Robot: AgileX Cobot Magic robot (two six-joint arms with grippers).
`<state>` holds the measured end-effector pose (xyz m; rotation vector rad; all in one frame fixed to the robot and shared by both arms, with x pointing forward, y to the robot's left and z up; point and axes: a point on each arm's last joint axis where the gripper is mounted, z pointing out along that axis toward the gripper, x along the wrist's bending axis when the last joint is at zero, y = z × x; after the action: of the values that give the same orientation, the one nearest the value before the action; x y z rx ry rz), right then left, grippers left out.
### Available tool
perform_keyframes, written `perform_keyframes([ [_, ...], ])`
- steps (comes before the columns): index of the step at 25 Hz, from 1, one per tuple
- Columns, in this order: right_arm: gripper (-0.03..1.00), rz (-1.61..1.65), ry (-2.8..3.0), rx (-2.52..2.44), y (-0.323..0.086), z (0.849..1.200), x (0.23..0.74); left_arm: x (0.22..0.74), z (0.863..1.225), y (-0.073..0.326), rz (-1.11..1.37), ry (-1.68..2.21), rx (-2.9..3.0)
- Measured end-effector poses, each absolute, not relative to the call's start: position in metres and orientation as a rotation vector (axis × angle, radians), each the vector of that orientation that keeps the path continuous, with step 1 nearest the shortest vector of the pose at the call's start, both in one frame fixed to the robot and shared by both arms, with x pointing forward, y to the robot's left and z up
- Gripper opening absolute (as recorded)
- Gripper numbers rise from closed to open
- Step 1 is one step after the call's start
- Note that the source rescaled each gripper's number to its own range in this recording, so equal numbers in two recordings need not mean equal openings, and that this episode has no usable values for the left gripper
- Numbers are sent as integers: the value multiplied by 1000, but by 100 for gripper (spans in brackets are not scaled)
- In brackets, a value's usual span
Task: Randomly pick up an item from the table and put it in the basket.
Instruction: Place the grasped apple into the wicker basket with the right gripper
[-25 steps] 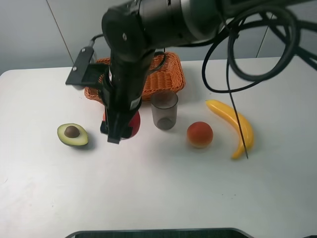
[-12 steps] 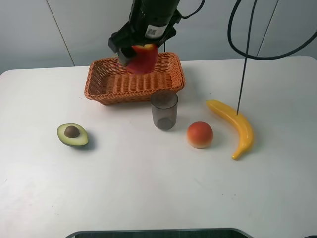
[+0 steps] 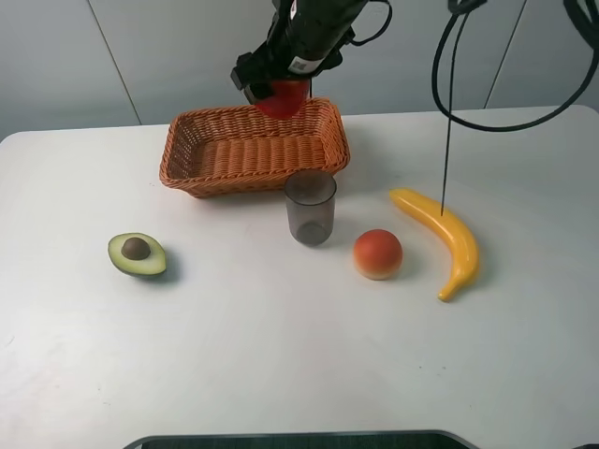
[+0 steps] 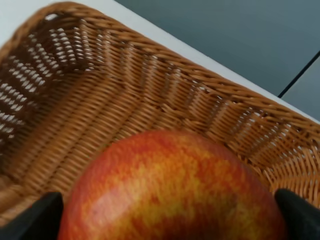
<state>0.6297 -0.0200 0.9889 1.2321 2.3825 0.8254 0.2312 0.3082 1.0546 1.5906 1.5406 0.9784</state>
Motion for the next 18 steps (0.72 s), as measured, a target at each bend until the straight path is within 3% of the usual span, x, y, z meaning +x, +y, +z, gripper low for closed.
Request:
perform_keyframes([
  [8,5,735,2409,1254,-22,945,642,231,1055,308,979,1540,1593],
  [18,5,704,2417,1234,-22,939,643,231,1055,308,980,1538,1595],
])
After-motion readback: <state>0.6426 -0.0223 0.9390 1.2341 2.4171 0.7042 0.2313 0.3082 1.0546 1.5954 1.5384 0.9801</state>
